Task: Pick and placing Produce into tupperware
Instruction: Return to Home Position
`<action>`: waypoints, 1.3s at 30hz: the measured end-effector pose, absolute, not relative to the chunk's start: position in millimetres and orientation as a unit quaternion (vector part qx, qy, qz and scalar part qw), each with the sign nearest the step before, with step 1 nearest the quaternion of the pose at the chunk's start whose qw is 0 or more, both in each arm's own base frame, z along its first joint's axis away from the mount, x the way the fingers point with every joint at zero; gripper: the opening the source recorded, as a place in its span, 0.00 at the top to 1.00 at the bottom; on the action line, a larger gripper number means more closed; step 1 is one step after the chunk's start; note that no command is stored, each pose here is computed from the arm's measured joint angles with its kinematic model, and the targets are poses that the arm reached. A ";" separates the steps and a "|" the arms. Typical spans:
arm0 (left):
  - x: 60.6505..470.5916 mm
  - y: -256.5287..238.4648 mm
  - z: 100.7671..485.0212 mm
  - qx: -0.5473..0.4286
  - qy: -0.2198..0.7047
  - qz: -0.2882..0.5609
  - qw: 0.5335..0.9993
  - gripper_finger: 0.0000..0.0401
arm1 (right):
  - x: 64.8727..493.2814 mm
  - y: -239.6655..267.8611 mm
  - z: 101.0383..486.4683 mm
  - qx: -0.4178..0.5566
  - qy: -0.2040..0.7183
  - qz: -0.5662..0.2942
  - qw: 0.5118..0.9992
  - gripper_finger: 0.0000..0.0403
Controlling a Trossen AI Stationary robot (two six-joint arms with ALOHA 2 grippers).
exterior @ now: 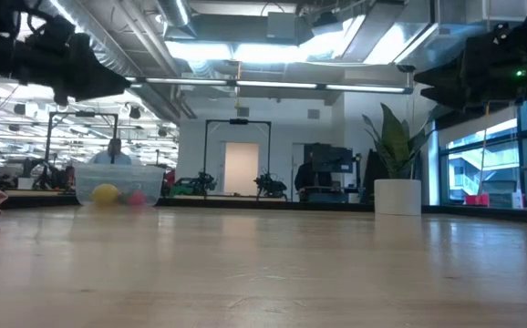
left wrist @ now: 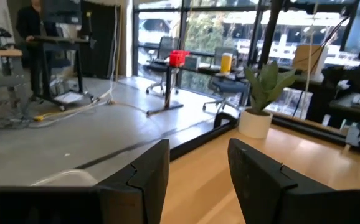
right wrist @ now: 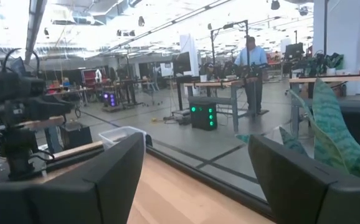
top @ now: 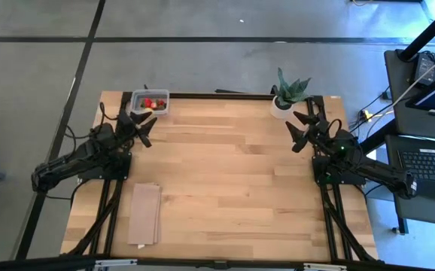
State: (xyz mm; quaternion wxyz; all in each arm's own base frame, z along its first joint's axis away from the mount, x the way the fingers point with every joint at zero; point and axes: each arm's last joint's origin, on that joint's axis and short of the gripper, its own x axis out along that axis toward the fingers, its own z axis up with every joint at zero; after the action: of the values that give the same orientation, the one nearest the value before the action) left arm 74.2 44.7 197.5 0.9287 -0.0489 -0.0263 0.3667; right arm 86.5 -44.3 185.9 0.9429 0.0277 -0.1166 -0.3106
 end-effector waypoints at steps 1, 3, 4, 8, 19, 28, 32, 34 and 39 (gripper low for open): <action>76.4 45.5 192.7 -0.048 -0.034 0.363 0.930 0.61 | 86.6 -44.3 185.9 0.028 -0.117 -0.310 0.943 0.28; 79.6 46.8 184.5 -0.047 -0.044 0.360 0.931 0.61 | 86.6 -44.3 185.9 0.032 -0.118 -0.310 0.943 0.28; 80.6 47.2 181.0 -0.047 -0.045 0.360 0.931 0.61 | 86.6 -44.3 185.9 0.037 -0.120 -0.309 0.943 0.28; 82.6 48.1 172.3 -0.048 -0.038 0.359 0.931 0.61 | 86.6 -44.3 185.9 0.040 -0.120 -0.309 0.943 0.28; 83.3 48.5 171.4 -0.016 -0.021 0.362 0.932 0.61 | 87.5 -44.8 180.1 0.045 -0.091 -0.311 0.945 0.28; 83.4 48.3 171.4 -0.011 -0.020 0.358 0.934 0.61 | 89.3 -45.0 167.1 0.059 -0.021 -0.308 0.949 0.28; 83.6 48.2 171.2 -0.004 -0.015 0.355 0.935 0.61 | 89.8 -44.6 166.6 0.059 -0.017 -0.300 0.952 0.28; 83.6 48.2 171.2 -0.007 -0.017 0.355 0.935 0.61 | 89.8 -44.7 166.6 0.059 -0.017 -0.300 0.952 0.28; 83.6 48.2 171.1 0.004 -0.012 0.355 0.935 0.61 | 89.8 -44.7 166.7 0.059 -0.017 -0.300 0.952 0.28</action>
State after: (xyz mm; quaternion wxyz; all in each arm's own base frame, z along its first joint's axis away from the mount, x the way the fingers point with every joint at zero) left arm 83.6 48.2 171.1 0.9346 0.0039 -0.0123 0.3554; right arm 89.8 -44.7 166.7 0.9520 0.0593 -0.0174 -0.2999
